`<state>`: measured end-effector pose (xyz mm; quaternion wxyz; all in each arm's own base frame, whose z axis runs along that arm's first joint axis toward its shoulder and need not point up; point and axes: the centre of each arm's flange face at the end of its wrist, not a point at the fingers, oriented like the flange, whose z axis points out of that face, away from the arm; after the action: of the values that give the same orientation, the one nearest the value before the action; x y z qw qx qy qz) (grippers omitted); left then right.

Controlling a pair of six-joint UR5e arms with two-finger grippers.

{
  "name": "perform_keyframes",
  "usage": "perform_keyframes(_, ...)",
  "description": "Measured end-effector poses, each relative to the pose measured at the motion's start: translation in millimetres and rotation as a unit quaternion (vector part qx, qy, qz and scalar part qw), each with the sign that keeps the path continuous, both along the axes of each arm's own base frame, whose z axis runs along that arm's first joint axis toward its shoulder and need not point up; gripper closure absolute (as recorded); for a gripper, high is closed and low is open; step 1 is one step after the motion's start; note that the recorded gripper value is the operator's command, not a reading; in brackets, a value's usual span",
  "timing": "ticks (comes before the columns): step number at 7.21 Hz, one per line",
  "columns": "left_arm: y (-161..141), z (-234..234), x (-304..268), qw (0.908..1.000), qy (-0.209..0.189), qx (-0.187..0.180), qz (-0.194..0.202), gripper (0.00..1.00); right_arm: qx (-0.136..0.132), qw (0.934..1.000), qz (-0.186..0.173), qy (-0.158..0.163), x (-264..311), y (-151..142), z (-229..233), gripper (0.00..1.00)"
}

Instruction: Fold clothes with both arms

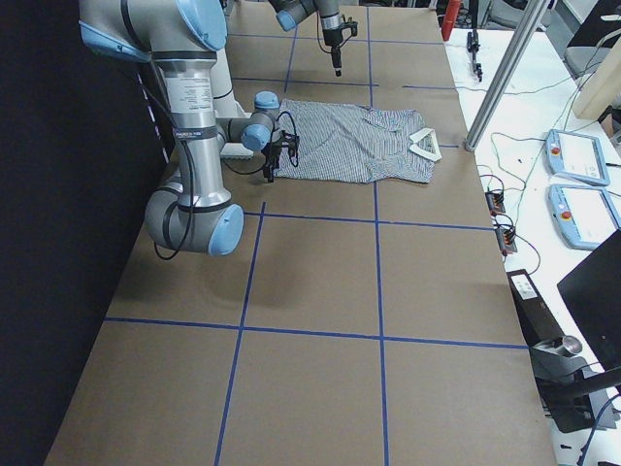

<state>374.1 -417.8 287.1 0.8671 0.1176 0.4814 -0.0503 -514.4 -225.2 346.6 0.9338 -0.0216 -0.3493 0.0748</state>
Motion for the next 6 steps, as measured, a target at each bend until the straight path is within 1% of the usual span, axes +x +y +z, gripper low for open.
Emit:
perform_keyframes(1, 0.0, 0.3, -0.2, 1.0, 0.0, 0.0, 0.0, 0.0, -0.001, 1.0, 0.0, -0.001, 0.0, 0.4, -1.0, 1.0)
perform_keyframes(5, -0.1, -1.6, 0.0, 1.0, 0.001, 0.0, 0.0, 0.0, 0.0, 1.0, 0.0, -0.007, 2.1, 1.1, -6.3, 1.0)
perform_keyframes(6, 4.7, 0.2, 5.3, 1.0, 0.002, -0.01, 0.0, 0.0, 0.002, 0.9999, 0.001, -0.013, 4.7, 1.4, -11.9, 1.0)
